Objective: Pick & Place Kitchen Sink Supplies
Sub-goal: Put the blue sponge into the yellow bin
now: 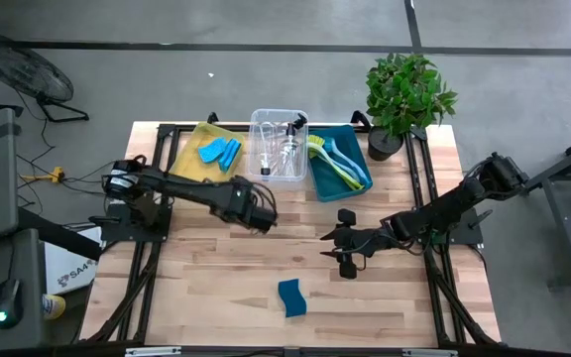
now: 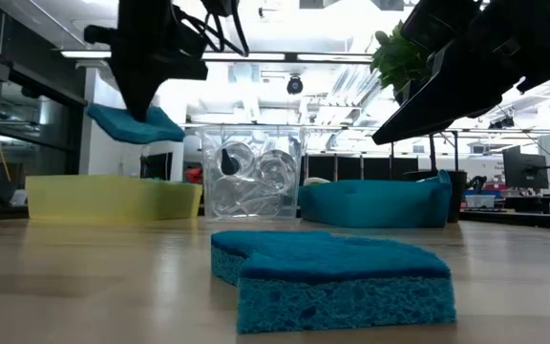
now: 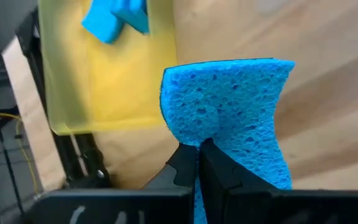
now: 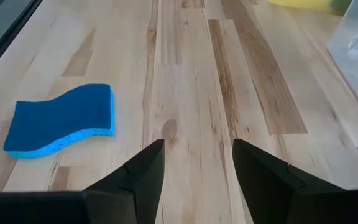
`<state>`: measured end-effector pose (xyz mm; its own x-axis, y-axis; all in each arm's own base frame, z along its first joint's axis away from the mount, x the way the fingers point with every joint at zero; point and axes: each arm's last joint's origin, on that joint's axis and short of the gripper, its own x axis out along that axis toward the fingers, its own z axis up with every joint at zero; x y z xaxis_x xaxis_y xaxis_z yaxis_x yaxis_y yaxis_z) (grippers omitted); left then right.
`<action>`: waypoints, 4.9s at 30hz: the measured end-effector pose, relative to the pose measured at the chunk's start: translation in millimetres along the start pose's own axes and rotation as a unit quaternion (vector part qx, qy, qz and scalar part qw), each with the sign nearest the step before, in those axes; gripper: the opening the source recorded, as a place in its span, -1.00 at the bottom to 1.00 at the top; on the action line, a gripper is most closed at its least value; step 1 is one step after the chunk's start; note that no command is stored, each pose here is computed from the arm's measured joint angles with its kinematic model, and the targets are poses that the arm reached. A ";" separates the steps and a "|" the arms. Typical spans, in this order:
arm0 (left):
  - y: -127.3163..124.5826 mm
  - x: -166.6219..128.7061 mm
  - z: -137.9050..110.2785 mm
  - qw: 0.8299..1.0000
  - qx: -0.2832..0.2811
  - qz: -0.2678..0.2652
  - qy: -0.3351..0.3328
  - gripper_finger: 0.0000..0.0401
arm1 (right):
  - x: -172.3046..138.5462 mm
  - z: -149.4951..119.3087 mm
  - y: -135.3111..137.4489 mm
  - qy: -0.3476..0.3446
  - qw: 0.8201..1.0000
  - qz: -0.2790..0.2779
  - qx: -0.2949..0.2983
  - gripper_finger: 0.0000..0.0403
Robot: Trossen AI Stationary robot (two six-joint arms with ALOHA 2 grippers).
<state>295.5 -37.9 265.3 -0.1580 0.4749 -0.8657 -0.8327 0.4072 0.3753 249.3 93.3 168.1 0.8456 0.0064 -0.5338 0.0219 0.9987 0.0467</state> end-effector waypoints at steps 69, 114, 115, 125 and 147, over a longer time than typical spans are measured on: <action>158.5 187.9 175.7 0.981 0.092 0.062 0.157 -1.00 | 0.0 -1.7 -1.8 0.005 1.000 -0.023 -0.017 -0.09; 181.7 179.2 143.9 0.988 0.078 -0.003 0.136 -0.16 | 3.0 0.4 -10.5 0.010 1.000 -0.015 0.004 -0.09; 183.2 175.4 143.0 0.988 0.070 -0.010 0.134 -0.16 | 3.0 0.4 -10.4 0.010 1.000 -0.015 0.004 -0.09; 177.2 135.1 128.1 0.987 0.050 -0.089 0.125 -0.17 | 3.0 0.4 -10.4 0.010 1.000 -0.014 0.003 -0.09; 71.4 55.6 56.3 0.981 0.167 -0.076 0.065 -0.17 | 3.0 -0.5 -9.0 0.019 1.000 0.012 -0.005 -0.09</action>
<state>257.1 61.5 262.6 -0.1304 0.2939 -0.9469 -0.6349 0.7088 0.3074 251.4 84.4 165.7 0.8248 0.0318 -0.5645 -0.0029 0.9986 0.0520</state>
